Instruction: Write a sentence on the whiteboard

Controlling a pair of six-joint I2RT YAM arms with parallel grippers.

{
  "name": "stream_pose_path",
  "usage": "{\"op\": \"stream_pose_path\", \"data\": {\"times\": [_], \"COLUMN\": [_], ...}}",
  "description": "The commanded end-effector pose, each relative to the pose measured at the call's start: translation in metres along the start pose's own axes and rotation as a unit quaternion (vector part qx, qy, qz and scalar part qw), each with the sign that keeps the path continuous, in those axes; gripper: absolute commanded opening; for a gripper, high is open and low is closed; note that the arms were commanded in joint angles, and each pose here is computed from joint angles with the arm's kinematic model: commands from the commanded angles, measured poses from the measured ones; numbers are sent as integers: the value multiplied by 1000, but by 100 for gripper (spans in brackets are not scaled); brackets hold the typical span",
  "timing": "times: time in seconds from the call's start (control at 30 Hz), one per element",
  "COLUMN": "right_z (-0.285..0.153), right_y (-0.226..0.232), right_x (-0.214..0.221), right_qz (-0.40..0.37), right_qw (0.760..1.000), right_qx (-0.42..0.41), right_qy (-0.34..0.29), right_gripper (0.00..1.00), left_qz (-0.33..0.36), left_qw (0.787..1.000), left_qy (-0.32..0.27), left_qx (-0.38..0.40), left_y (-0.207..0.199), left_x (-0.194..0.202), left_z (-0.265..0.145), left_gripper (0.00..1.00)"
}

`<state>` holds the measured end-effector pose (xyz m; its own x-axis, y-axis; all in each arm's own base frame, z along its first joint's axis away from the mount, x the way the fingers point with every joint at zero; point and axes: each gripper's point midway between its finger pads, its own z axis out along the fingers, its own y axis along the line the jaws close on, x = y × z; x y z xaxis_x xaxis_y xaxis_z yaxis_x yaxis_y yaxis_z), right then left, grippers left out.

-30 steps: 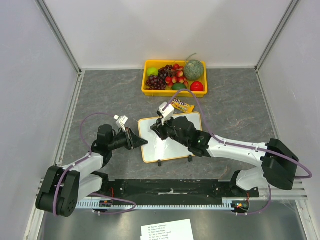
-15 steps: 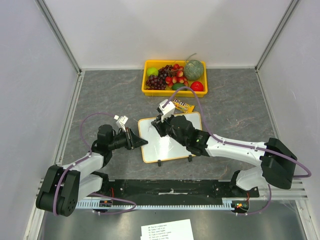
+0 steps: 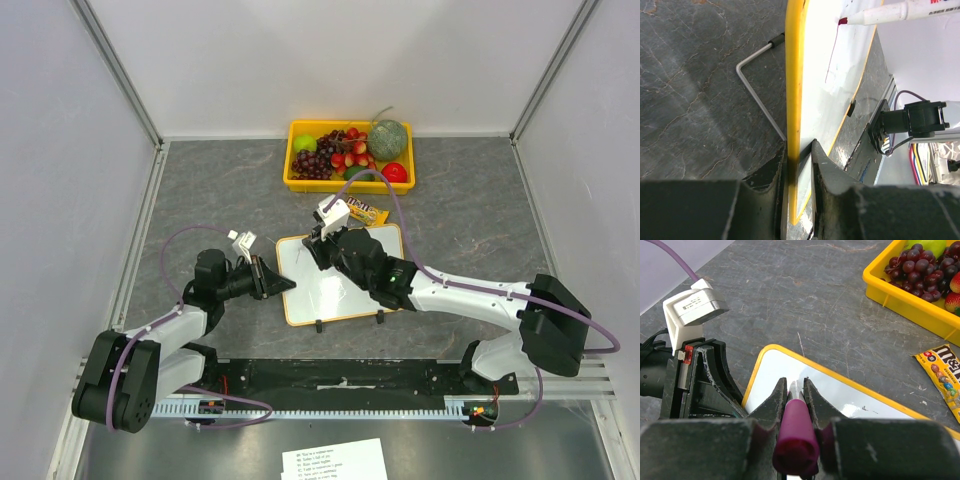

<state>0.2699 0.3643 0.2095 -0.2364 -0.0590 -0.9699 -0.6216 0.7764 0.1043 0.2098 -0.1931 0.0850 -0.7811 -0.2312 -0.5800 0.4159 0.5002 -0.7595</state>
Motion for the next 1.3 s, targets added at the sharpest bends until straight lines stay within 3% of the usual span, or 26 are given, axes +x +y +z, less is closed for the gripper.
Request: {"op": "stream_pose_path", "data": {"times": [0.0,1.27], "right_z": [0,-24], "right_y": [-8,-6], "right_x": [3,40], "right_qz": [-6,-2], "right_qw": [1000,999], "right_qx": [20,4], "right_qy": [7,51], "right_gripper": [0,0], "left_qz": [21,22], "left_qw": [999,999], "left_qy": [-19,-19], "left_qx": [-21,-20], "left_y": [9,8], "left_x": [-8,-8], "left_z": [2,1], "left_gripper": [2,2]}}
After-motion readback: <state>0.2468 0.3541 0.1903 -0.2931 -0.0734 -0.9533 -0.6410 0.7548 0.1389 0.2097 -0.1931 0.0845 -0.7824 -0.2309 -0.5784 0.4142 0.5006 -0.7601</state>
